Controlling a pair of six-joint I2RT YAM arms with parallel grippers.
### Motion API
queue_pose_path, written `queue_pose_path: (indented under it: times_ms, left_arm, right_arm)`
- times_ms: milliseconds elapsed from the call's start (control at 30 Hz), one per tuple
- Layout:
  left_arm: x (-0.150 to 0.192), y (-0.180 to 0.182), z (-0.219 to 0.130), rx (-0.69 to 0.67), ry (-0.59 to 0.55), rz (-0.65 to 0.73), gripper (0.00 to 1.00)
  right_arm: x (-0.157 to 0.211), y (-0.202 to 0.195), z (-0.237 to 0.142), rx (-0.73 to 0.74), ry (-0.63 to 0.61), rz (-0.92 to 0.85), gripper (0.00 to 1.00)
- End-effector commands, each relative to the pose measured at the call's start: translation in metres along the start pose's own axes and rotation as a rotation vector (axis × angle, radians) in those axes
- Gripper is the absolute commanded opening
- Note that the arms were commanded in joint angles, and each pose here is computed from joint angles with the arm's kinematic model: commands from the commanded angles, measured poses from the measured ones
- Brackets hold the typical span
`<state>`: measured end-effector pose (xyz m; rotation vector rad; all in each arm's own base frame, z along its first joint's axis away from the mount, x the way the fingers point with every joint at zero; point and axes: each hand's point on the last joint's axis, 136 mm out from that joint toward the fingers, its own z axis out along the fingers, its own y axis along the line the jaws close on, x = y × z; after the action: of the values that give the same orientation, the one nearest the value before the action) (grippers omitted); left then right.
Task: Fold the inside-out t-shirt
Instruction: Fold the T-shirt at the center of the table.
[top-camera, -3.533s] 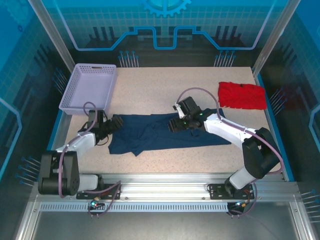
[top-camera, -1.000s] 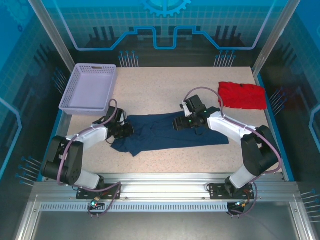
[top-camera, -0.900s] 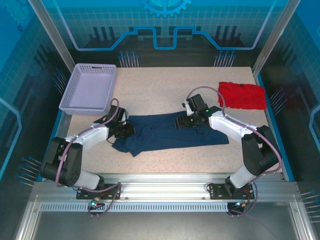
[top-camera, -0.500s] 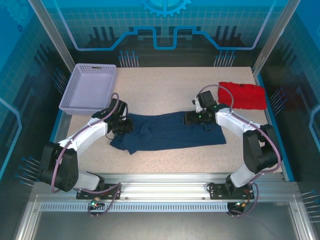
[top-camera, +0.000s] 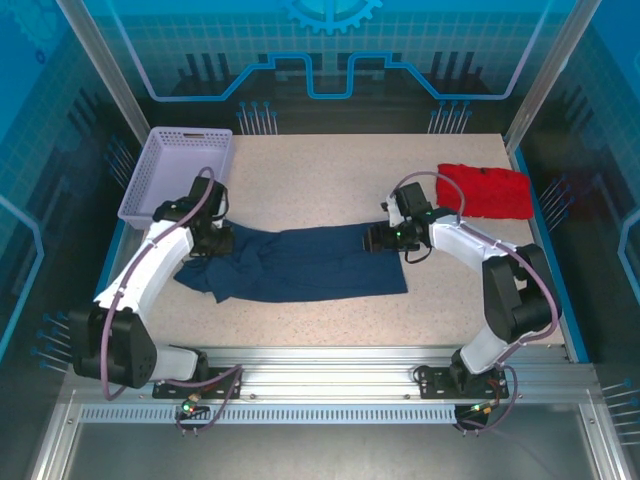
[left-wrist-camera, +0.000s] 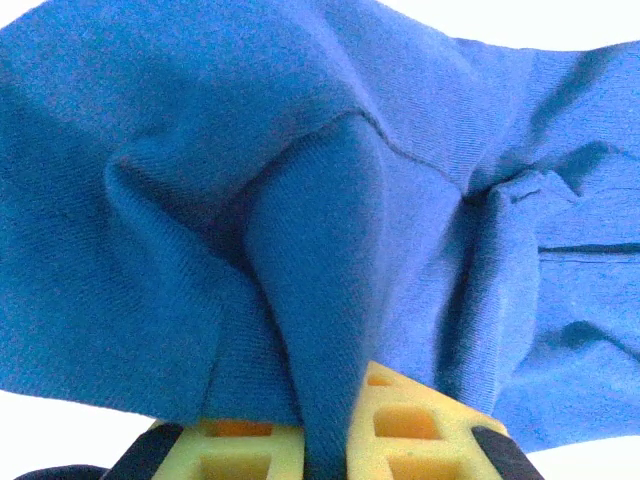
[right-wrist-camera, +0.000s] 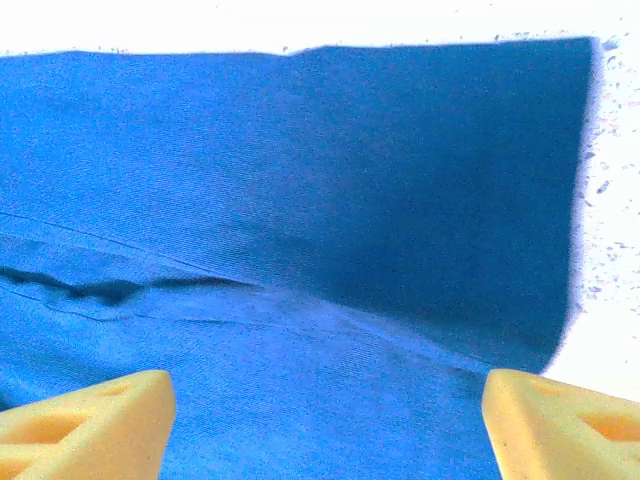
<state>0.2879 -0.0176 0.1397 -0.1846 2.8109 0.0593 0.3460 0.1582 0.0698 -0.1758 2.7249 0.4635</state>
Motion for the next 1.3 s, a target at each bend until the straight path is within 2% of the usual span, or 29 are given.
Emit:
queue_pose_path:
  times_ms: [0,100,233,433,767,1000,1267]
  left_arm:
    - [-0.002,0.019,-0.019,-0.069,-0.024,0.065,0.0]
    - [-0.008,0.027,-0.022,-0.122,-0.037,0.083,0.0]
    - [-0.015,0.022,-0.022,-0.098,-0.037,0.075,0.0]
    - [-0.02,0.019,-0.026,-0.081,-0.058,0.087,0.0]
    - [-0.039,0.047,-0.033,-0.269,-0.082,0.129,0.0]
    - [-0.044,0.053,-0.032,-0.313,-0.077,0.15,0.0]
    - [-0.053,0.043,-0.038,-0.26,-0.097,0.14,0.0]
  right_arm:
    - [-0.007,0.006,0.001,-0.03,0.002,0.014,0.81]
    - [-0.009,0.02,0.005,-0.076,0.014,-0.004,0.79]
    - [-0.009,0.044,0.017,-0.147,0.036,-0.027,0.76]
    - [-0.006,0.044,0.035,-0.159,0.067,-0.002,0.71]
    - [-0.006,0.057,0.023,-0.217,0.061,-0.016,0.71]
    - [-0.005,0.074,0.03,-0.268,0.076,-0.024,0.7]
    - [-0.001,0.077,0.055,-0.259,0.119,-0.024,0.68]
